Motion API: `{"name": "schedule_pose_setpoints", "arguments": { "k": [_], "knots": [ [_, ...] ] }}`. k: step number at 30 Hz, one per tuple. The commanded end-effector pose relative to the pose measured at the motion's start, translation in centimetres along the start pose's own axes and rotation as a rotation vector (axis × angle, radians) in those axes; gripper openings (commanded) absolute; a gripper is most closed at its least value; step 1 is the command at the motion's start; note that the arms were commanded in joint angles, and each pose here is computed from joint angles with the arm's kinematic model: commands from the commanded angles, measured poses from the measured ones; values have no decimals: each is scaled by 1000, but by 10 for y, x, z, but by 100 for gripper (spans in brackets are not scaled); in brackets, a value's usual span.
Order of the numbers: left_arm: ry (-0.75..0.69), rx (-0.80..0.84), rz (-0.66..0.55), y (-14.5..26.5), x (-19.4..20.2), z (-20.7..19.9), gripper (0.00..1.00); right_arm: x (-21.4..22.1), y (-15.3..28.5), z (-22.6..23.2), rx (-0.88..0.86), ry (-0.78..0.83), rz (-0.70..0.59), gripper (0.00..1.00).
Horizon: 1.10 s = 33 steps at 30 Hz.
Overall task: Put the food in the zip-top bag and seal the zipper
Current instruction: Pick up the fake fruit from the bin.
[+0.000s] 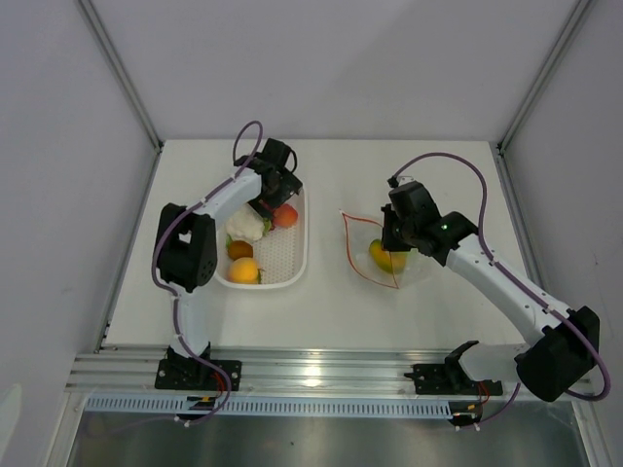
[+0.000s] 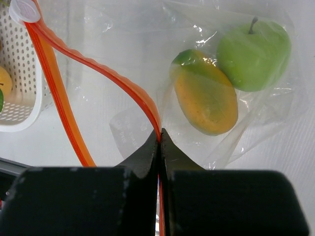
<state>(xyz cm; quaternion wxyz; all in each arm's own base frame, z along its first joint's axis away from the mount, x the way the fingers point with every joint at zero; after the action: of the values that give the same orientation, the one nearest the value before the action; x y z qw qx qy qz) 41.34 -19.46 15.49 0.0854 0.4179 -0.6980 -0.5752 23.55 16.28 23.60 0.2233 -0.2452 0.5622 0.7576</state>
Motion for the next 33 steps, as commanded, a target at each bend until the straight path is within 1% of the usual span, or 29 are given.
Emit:
{"name": "schedule_pose_setpoints", "arguments": {
  "k": [1,11,17,23,28,31,33],
  "knots": [
    [19,63,-9,14,-5,0,94,-3,3,0,-20,5,-25,0],
    [24,21,54,-9,6,10,93,-3,4,-1,-16,6,-28,0],
    [30,-16,40,-12,3,12,92,-5,3,0,-18,5,-30,0],
    [16,-105,24,-16,2,19,92,-5,2,2,-25,6,-26,0],
    [1,-125,22,-21,6,21,91,-5,1,2,-28,5,-26,0],
    [-4,-132,28,-26,7,23,89,-4,-1,2,-27,4,-21,0],
    [-6,-127,32,-28,9,21,85,-3,-1,1,-23,1,-20,0]
  ]
}}
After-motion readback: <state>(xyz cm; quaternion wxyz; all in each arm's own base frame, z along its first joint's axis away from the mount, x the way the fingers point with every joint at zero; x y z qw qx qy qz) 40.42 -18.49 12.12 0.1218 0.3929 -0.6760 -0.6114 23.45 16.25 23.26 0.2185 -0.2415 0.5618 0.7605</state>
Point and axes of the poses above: each gripper's point midway between its finger pads, its own y axis back along the fingers, its own z axis along the line the jaws close on, x = y × z, the point moved 7 cm from there along y, back along the fingers, and after that the axes turned 3 degrees about -y, right-handed, at the moved point
